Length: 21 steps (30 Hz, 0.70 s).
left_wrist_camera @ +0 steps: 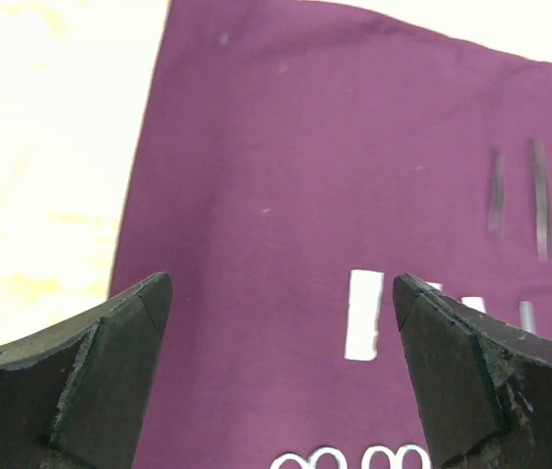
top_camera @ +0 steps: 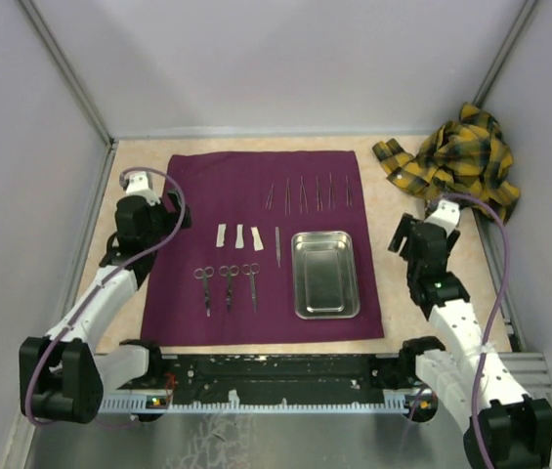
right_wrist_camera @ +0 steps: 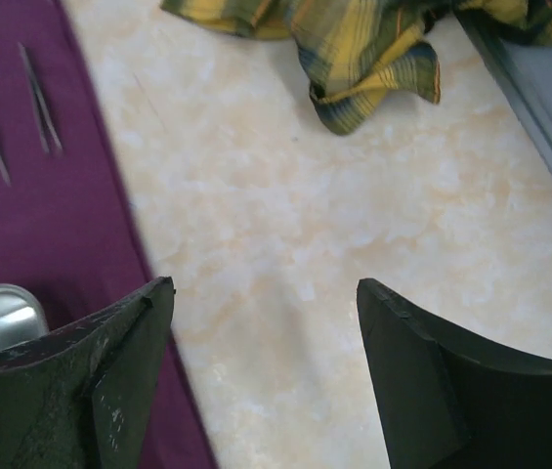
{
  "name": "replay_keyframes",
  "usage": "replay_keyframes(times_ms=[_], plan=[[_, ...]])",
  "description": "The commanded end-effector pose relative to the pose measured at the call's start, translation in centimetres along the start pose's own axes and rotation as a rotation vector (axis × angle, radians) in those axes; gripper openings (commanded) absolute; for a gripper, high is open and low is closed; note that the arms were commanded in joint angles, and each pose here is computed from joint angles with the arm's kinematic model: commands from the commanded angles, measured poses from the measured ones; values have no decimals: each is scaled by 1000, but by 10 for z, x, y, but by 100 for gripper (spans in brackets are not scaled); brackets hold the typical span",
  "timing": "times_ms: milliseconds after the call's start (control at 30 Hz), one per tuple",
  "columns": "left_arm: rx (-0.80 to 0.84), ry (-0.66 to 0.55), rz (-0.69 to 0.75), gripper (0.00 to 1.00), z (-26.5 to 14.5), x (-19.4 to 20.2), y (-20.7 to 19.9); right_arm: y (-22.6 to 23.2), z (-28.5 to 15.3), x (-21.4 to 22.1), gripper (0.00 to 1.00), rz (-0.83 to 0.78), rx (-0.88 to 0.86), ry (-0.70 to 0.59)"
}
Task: Open and lay out the surgical kit
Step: Move the medical item into the surgical kit, then reset both arms
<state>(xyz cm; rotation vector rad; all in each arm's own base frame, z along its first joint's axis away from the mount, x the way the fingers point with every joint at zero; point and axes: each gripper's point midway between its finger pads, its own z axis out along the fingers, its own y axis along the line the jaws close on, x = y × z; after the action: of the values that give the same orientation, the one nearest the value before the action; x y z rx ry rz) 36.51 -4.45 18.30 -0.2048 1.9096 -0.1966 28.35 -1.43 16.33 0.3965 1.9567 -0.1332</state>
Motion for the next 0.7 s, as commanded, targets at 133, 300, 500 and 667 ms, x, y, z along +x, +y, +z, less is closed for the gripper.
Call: replay_keyframes(times_ms=[133, 300, 500, 667], plan=[[-96, -106, 72, 100, 28, 22, 50, -18, 27, 2, 77, 40, 78, -249], [-31, -101, 82, 100, 42, 50, 61, -23, 49, 23, 77, 23, 115, -280], [21, -71, 119, 100, 61, 69, 69, -16, 68, 16, 78, -28, 116, -337], [63, -62, 138, 100, 73, 68, 69, -14, 76, 12, 78, -19, 101, -415]])
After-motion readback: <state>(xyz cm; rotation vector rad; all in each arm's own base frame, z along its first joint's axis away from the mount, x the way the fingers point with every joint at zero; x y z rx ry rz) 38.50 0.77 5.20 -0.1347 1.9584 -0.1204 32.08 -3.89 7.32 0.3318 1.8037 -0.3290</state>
